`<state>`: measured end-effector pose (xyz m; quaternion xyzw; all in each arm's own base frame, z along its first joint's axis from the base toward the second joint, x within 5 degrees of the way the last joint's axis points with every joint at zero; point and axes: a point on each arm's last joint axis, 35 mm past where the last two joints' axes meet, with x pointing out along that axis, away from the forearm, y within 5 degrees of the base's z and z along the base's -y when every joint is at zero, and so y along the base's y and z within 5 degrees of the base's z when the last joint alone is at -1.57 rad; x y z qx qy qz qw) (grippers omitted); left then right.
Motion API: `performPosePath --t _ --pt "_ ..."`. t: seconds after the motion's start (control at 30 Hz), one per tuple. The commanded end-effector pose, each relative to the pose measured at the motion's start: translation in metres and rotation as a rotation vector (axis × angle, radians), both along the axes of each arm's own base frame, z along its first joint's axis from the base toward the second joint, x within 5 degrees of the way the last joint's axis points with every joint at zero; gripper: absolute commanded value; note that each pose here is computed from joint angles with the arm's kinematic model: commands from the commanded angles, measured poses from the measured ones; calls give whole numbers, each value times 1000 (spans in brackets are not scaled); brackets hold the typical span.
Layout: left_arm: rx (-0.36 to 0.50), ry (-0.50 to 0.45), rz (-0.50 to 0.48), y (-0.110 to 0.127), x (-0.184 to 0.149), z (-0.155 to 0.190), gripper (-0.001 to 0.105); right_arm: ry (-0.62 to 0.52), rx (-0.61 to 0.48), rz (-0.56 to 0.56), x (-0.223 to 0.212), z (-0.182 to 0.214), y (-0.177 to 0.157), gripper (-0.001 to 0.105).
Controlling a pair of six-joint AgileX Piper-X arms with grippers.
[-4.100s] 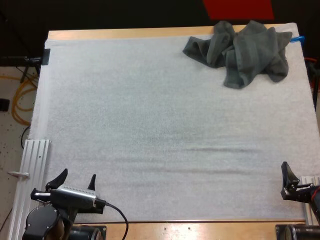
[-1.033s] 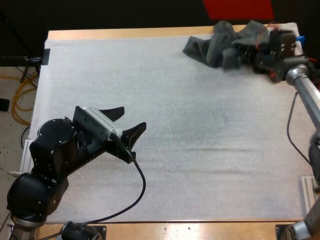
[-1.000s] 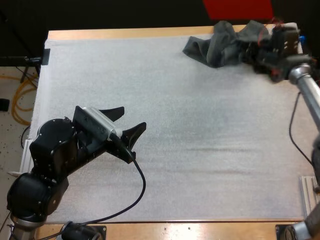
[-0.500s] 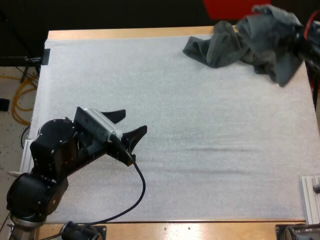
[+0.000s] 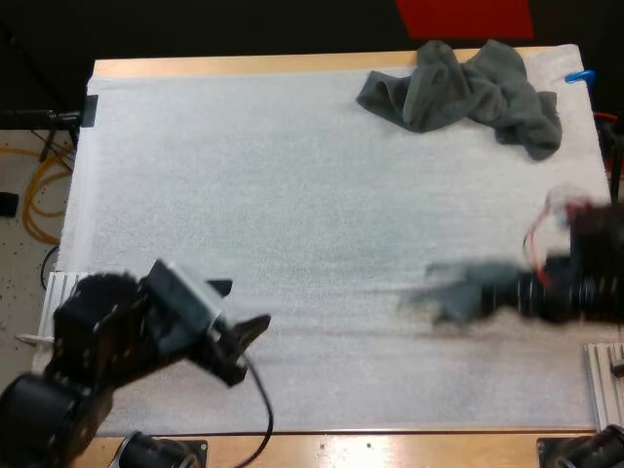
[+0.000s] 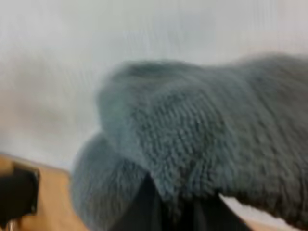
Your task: Pick towel from pile fold and stack
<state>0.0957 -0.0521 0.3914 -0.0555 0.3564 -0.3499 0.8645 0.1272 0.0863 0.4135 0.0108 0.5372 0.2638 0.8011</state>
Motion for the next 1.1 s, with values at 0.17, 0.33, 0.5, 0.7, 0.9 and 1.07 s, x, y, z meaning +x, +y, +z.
performPosePath --t 0.17,0.33,0.5,0.7,0.9,1.07 --pt "-14 -26 -14 13 -37 5 64 176 69 -19 -33 -40 21 1" --pt "-24 -52 -14 16 -45 6 64 146 145 88 -8 -92 73 1" --pt "-24 -51 -13 16 -45 6 64 159 285 209 41 -136 125 1" --pt "-28 -46 -9 16 -45 6 64 107 400 232 107 -166 183 1" --pt "-40 -31 4 16 -45 6 64 -105 327 158 162 -163 229 4" --pt "-49 -19 14 16 -45 6 64 -217 318 158 196 -151 248 47"
